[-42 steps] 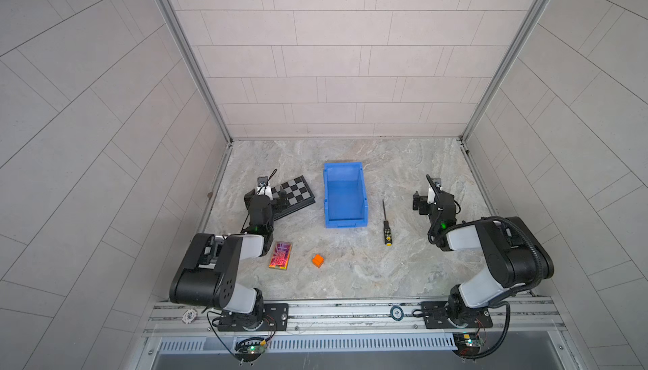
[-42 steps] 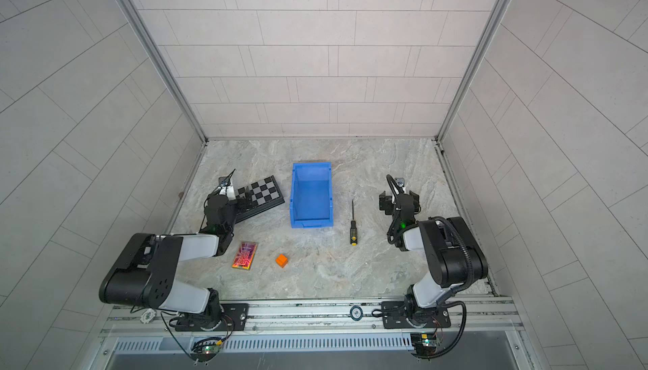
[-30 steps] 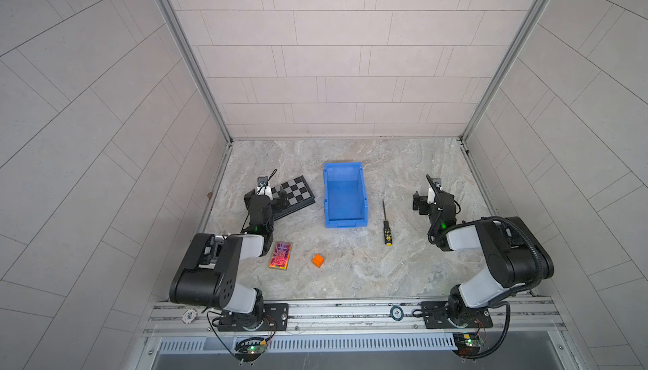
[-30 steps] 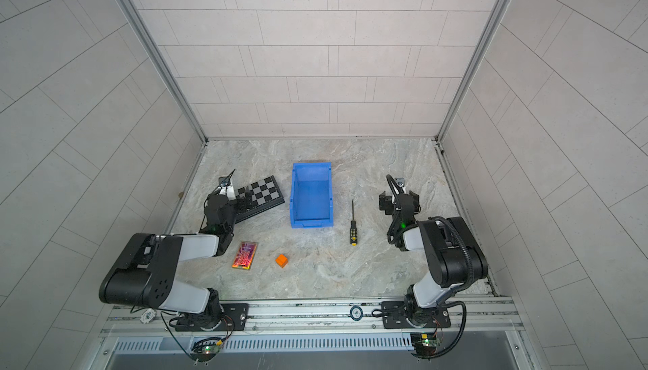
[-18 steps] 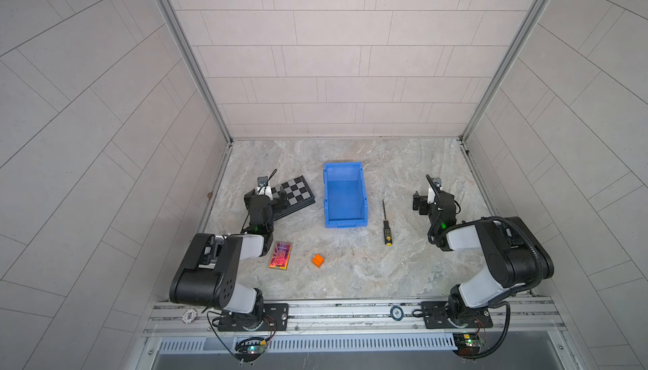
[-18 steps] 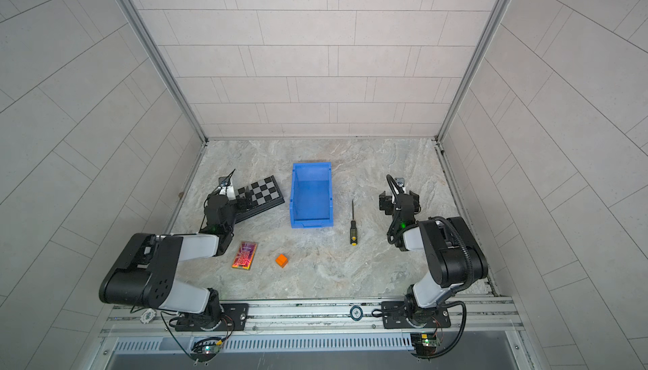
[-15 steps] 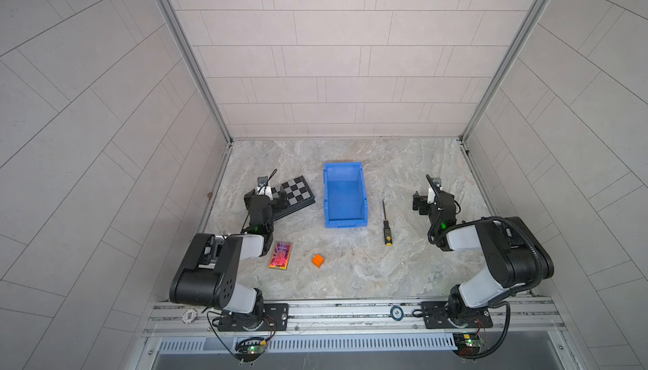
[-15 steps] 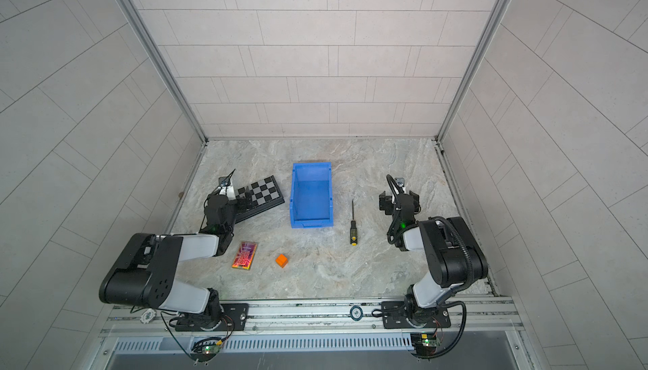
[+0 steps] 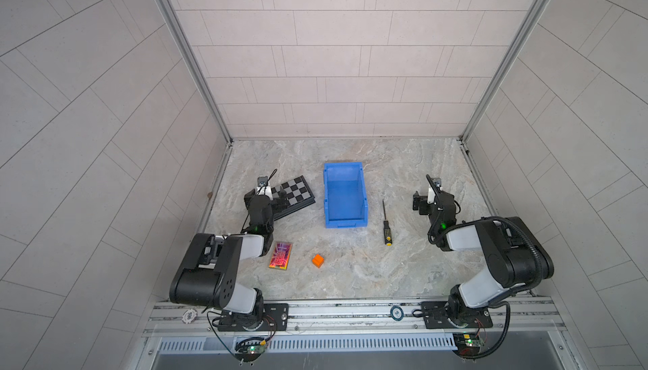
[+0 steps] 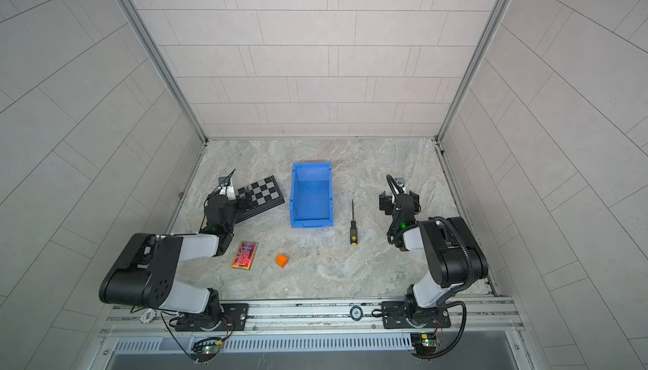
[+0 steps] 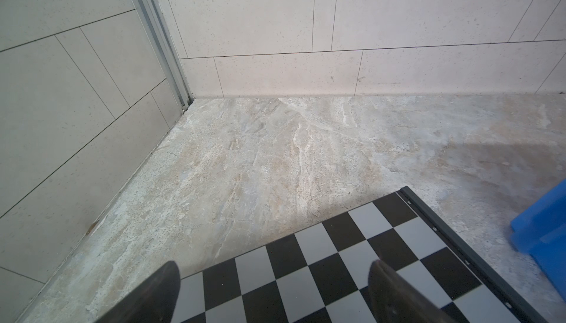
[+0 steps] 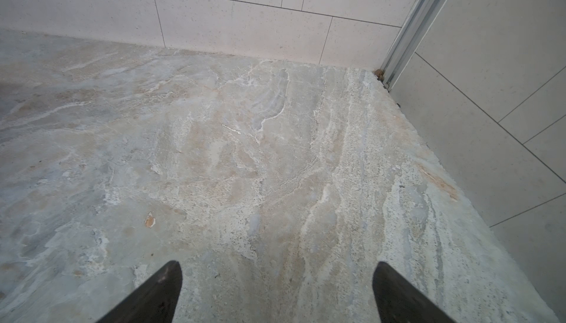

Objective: Put the screwdriver in the bin
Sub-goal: Pick up the screwdriver from the center of the table.

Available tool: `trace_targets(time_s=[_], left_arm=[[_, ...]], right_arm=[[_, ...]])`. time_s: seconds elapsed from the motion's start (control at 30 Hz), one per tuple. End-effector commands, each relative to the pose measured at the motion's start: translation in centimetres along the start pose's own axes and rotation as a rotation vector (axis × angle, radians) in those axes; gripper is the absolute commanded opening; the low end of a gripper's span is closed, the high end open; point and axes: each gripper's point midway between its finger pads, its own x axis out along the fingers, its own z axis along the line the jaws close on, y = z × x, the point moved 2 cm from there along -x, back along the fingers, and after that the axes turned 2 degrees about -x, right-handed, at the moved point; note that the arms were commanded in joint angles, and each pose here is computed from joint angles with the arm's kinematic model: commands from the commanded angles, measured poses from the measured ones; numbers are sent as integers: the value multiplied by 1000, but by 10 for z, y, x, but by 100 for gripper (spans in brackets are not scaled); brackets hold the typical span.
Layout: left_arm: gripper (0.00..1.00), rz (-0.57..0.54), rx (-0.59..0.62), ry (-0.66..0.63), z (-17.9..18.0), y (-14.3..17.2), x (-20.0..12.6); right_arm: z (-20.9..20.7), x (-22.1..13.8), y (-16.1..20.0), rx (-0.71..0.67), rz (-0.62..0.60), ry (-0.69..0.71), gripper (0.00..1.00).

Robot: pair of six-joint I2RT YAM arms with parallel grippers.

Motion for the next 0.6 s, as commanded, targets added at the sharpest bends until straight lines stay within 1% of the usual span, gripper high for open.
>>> trace_targets(time_s=[0.0, 0.07, 0.1, 0.13, 0.2, 0.27, 0.33, 0.43, 0.47, 0.53, 0.57], left_arm=[[100, -27, -3, -21, 2, -11, -1], [99, 9, 9, -64, 5, -20, -2], [99, 30, 13, -77, 5, -28, -3], [99, 34, 18, -117, 10, -37, -7], [100, -1, -26, -125, 11, -62, -18], [100, -58, -104, -88, 10, -95, -33], [100, -104, -186, -65, 12, -133, -50], [100, -123, -258, -59, 17, -179, -69], [100, -121, -265, -35, 14, -193, -72], [99, -80, -238, 22, 4, -211, -74], [99, -55, -227, 34, 1, -216, -72]], right_arm=[[-3, 0, -6, 1, -14, 27, 99], [-12, -6, -11, 19, -21, 71, 99], [-17, -9, -17, 30, -23, 94, 99], [-21, -13, -22, 35, -11, 108, 99], [-26, -20, -35, 56, 23, 119, 99], [-35, -30, -49, 126, 79, 157, 99], [-35, -42, -72, 137, 119, 123, 99], [-33, -60, -93, 167, 159, 69, 99], [-31, -64, -96, 171, 176, 45, 99], [-25, -74, -101, 196, 232, -9, 99], [-18, -77, -102, 197, 257, -52, 99]])
